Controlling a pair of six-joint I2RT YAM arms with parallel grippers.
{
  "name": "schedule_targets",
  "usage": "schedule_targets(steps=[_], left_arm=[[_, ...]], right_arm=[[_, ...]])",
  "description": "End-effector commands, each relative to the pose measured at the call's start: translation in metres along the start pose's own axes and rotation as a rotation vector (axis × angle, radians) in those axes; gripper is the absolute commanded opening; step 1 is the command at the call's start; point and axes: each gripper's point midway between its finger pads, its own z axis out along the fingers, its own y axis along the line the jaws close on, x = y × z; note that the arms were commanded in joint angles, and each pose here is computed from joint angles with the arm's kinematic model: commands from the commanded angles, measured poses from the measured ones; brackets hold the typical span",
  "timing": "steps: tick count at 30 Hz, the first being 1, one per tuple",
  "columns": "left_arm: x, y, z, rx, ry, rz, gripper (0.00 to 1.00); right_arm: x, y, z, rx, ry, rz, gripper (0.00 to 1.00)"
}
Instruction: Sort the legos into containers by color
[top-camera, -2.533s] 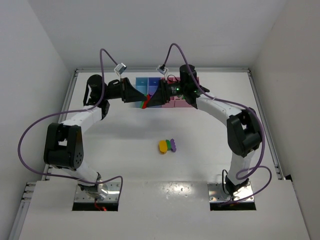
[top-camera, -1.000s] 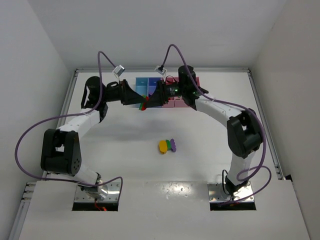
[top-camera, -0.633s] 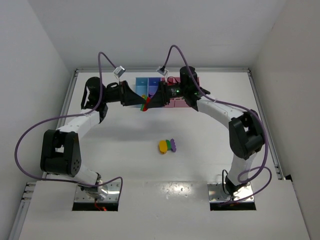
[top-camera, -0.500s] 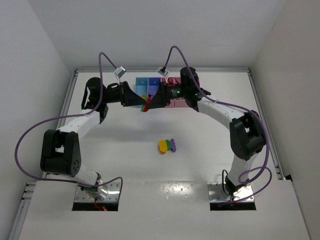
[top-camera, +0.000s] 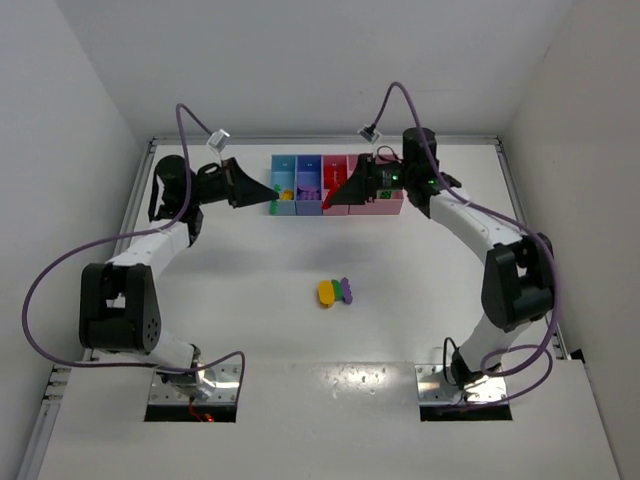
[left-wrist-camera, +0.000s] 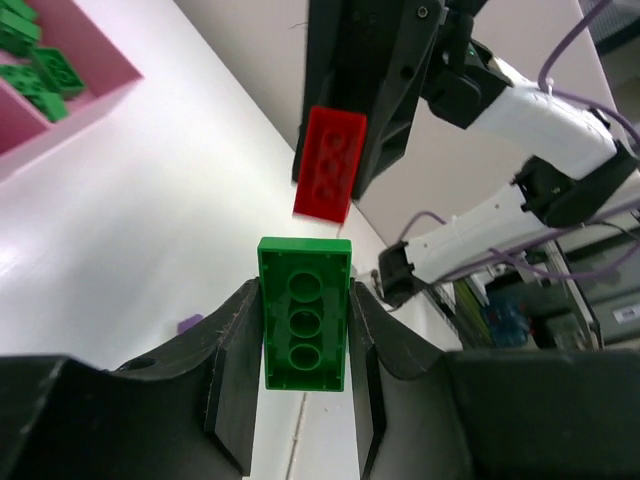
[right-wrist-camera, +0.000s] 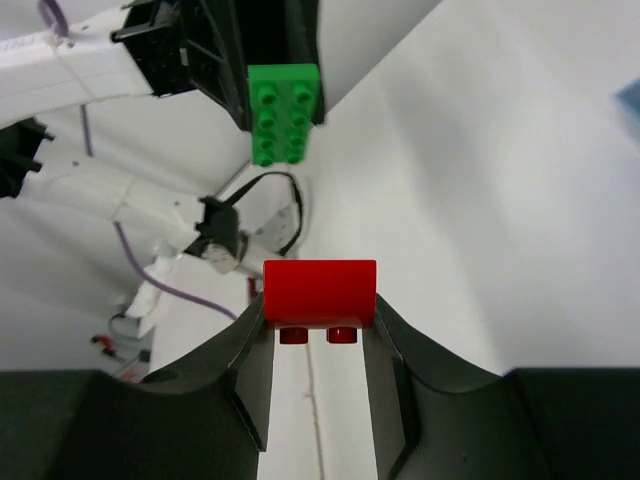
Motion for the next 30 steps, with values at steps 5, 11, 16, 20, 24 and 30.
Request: schedule_targets(steps=[5,11,16,20,24,30], left_arm=[[-0.031,-0.006,-0.023,-0.147,-0.086,0.199,0.0],[-0.037,0.019,-0.041,-0.457,-0.122,0.294,0.0],[-0.033,0.016,-0.051,-0.526,-0.132,0.304,0.0],[-0.029,0.01,-0.055,-0.54,-0.12,0.337,0.0],[-0.027,0.011,-0.058,-0.554,-0.118,0.34,0.0],[-0.016,0.027,-0.05,-0.556,-0.077,0.309,0.0]], right_arm=[[-0.017,-0.052,-0.039,0.328,-0.017,-0.144,0.0],[-0.039,-0.137,-0.047,0.683,0.031,-0.239,0.0],[-0.051,-0.194,-0.047,0.786,0.038,-0.248,0.0],[-0.048,-0.227,-0.04,0.808,0.059,-0.238,0.01],[-0.036,-0.241,-0.029,0.763,0.083,-0.213,0.12],[-0.048,-0.236,-0.018,0.725,0.064,-0.258,0.61]])
